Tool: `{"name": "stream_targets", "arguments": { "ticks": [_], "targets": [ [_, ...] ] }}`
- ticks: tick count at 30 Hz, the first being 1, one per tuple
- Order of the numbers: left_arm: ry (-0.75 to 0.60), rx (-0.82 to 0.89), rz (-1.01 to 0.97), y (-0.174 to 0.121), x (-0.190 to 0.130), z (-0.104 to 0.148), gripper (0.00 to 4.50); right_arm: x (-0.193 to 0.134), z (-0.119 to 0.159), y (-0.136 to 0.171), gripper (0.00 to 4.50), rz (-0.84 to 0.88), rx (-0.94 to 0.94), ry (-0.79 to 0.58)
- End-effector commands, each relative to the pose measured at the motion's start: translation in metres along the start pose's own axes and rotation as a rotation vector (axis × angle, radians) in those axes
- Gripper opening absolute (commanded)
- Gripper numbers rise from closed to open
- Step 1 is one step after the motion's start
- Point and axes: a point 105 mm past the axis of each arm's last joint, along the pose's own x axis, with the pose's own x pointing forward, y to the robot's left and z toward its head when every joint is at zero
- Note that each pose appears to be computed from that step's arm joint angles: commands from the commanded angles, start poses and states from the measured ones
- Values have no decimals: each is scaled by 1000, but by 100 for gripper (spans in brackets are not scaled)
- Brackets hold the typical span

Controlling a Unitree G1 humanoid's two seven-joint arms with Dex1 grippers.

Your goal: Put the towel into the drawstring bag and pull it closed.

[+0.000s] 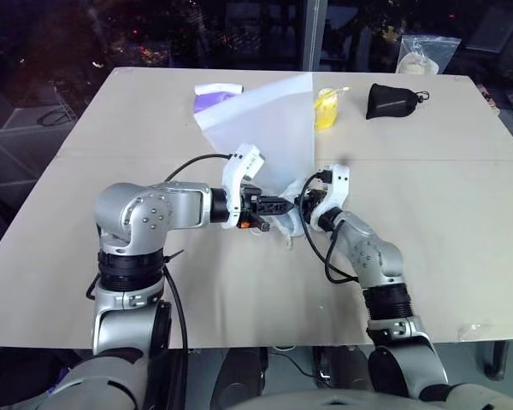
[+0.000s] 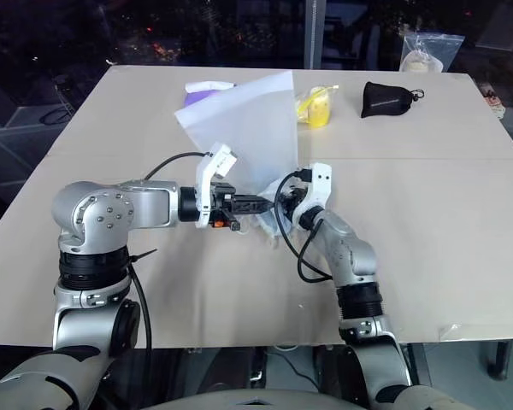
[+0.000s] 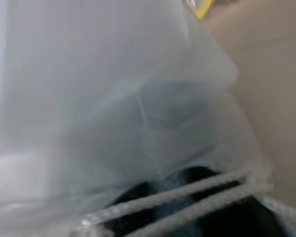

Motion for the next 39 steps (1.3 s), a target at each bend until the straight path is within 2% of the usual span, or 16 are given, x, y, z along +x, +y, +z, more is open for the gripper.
{"name": "stream_targets", "arguments": {
  "ticks": [1, 6, 10, 14, 18, 19, 20, 21, 24, 25, 29, 34, 39],
  "targets": [
    [-59, -40, 39, 12, -10, 14, 0, -4, 16, 14, 302, 85, -166, -49],
    [-67, -62, 108, 30, -15, 15, 0, -39, 20, 18, 302, 166, -308, 7],
    [-70, -54, 110, 34, -16, 17, 0, -61, 14, 23, 302, 199, -323, 89],
    [-59, -39, 94, 31, -14, 17, 0, -62, -6, 8, 302, 111, -380, 188],
    [-48, -28, 83, 29, -15, 16, 0, -45, -19, 3, 302, 86, -368, 192],
    [-42, -25, 82, 29, -15, 15, 0, -38, -20, 1, 251, 80, -368, 177],
    [-36, -19, 85, 30, -15, 14, 0, -33, -21, 2, 226, 95, -366, 154],
    [-31, -13, 90, 31, -16, 13, 0, -28, -20, 4, 181, 106, -358, 127],
    [-48, -5, 121, 40, -21, 14, 0, -21, -15, 13, 25, 178, -358, 50],
    [-49, -11, 122, 42, -22, 15, 0, -20, -14, 15, 7, 194, -354, 33],
    [-25, 1, 113, 46, -29, 14, 0, -27, -7, 28, 7, 309, -303, -6],
    [88, -139, -61, 20, -40, 7, 0, -58, 21, 48, 7, 455, -249, -58],
    [182, -199, -293, -12, -44, -5, 0, -69, 32, 57, 7, 471, -303, -46]
  ]
}}
